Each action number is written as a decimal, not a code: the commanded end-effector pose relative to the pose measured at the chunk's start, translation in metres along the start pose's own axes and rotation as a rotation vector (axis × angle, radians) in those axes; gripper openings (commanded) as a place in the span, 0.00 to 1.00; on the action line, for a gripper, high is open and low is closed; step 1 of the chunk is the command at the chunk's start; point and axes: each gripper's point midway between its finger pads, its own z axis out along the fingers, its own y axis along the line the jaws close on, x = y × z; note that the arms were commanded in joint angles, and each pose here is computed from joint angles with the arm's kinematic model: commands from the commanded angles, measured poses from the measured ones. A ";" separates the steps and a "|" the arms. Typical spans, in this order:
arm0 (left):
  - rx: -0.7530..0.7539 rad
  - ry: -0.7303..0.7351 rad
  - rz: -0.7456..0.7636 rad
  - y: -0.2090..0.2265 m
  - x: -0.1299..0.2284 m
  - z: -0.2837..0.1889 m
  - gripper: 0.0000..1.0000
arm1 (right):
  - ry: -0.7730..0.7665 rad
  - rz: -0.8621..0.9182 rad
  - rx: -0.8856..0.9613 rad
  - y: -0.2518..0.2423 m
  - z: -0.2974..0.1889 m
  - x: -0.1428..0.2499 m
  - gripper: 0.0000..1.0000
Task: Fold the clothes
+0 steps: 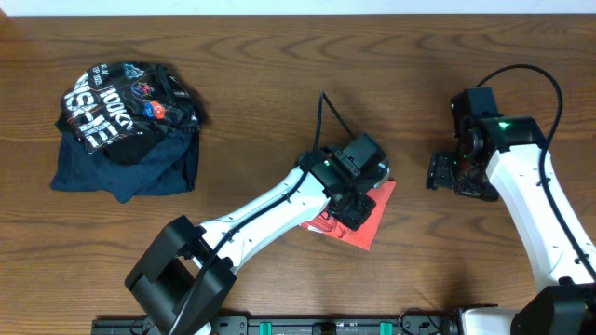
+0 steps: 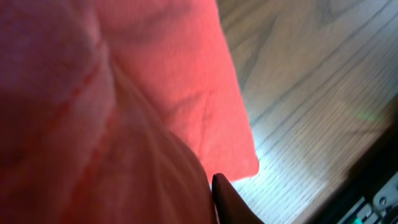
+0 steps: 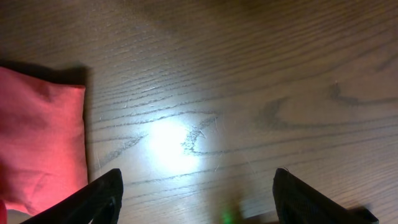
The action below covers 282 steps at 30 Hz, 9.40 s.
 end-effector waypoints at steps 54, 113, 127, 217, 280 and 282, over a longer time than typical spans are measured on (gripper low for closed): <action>0.069 -0.033 -0.556 0.152 0.024 -0.082 0.76 | -0.113 -0.991 -0.326 0.170 -0.015 0.062 0.72; -0.050 -0.041 -0.393 0.127 0.045 -0.047 0.79 | -0.001 -0.673 -0.224 0.129 -0.016 0.080 0.50; -0.051 -0.057 -0.387 0.125 0.043 -0.052 0.80 | -0.027 -0.467 -0.172 0.123 0.028 0.078 0.51; -0.083 -0.254 -0.146 0.123 -0.029 -0.012 0.80 | -0.174 -0.102 0.072 0.022 0.040 0.036 0.12; -0.258 -0.280 -0.131 0.147 -0.022 -0.048 0.93 | -0.549 -0.350 -0.171 0.077 -0.047 -0.045 0.60; -0.259 -0.291 -0.090 0.148 -0.027 -0.052 0.94 | -0.551 -0.301 -0.135 0.059 -0.053 -0.042 0.61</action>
